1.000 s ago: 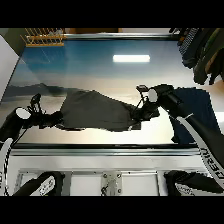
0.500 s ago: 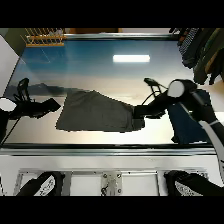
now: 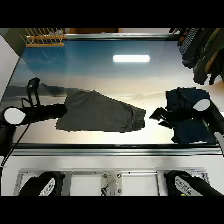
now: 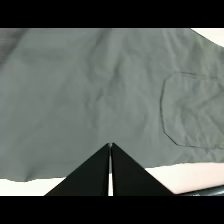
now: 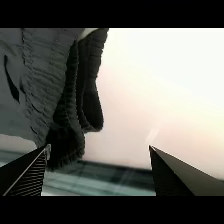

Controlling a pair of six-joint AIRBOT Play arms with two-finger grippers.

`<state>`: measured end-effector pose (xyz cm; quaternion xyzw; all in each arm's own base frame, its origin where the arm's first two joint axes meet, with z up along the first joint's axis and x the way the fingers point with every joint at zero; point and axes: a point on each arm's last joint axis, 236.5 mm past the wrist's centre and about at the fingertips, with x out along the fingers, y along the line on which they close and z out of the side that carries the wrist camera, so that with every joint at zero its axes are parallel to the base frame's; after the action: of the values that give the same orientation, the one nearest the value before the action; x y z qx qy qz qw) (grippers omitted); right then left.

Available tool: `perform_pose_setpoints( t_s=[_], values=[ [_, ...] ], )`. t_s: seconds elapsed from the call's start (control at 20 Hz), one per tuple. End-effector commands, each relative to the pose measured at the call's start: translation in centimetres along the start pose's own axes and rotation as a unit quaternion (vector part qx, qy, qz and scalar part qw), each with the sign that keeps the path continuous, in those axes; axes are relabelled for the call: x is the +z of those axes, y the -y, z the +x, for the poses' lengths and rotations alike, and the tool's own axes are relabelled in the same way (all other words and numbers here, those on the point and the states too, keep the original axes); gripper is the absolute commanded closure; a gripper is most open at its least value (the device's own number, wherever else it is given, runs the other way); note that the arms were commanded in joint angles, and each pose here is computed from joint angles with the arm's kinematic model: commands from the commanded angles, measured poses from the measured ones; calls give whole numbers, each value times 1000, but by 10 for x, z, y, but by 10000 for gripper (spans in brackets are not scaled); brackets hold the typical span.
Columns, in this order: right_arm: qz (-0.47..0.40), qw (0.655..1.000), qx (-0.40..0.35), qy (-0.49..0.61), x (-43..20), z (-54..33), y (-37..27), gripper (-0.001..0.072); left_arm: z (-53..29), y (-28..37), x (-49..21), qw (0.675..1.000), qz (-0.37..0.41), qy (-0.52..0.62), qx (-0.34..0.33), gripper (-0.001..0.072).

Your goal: Fold the clothes and pants, and hang the long-sleeved shirts on hangers.

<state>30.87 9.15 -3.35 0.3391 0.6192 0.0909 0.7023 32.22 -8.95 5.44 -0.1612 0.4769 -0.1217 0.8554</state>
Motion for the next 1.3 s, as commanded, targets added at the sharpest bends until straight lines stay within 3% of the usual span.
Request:
perform_pose_setpoints(
  t_s=[0.0, 0.15, 0.55, 0.95, 1.0, 1.1, 1.15, 1.2, 1.25],
  values=[
    [32, 994, 98, 38, 18, 31, -11, -6, 6, 31, -10, 999, 25, -3, -25, 700],
    [41, 989, 138, 29, 23, 47, -19, -4, 8, 43, -15, 999, 34, -10, -35, 701],
    [18, 992, 115, -41, -13, 93, -20, 1, 8, 44, -17, 999, 26, -13, -36, 701],
    [8, 994, 112, -15, -15, 113, -44, 7, 8, 44, -19, 999, 22, -17, -36, 700],
    [4, 994, 109, -14, -16, 115, -45, 33, 8, 44, -19, 999, 22, -18, -36, 700],
    [-2, 995, 104, -10, -16, 119, -46, 469, 8, 44, -19, 999, 22, -18, -36, 701],
    [-16, 994, 105, -6, -15, 118, -47, 610, 8, 44, -19, 999, 22, -18, -36, 700],
    [-37, 994, 106, -3, -13, 117, -49, 685, 8, 44, -19, 999, 22, -18, -36, 701],
    [-51, 993, 109, 2, -9, 115, -52, 686, 8, 44, -19, 999, 22, -18, -36, 700]
  ],
)
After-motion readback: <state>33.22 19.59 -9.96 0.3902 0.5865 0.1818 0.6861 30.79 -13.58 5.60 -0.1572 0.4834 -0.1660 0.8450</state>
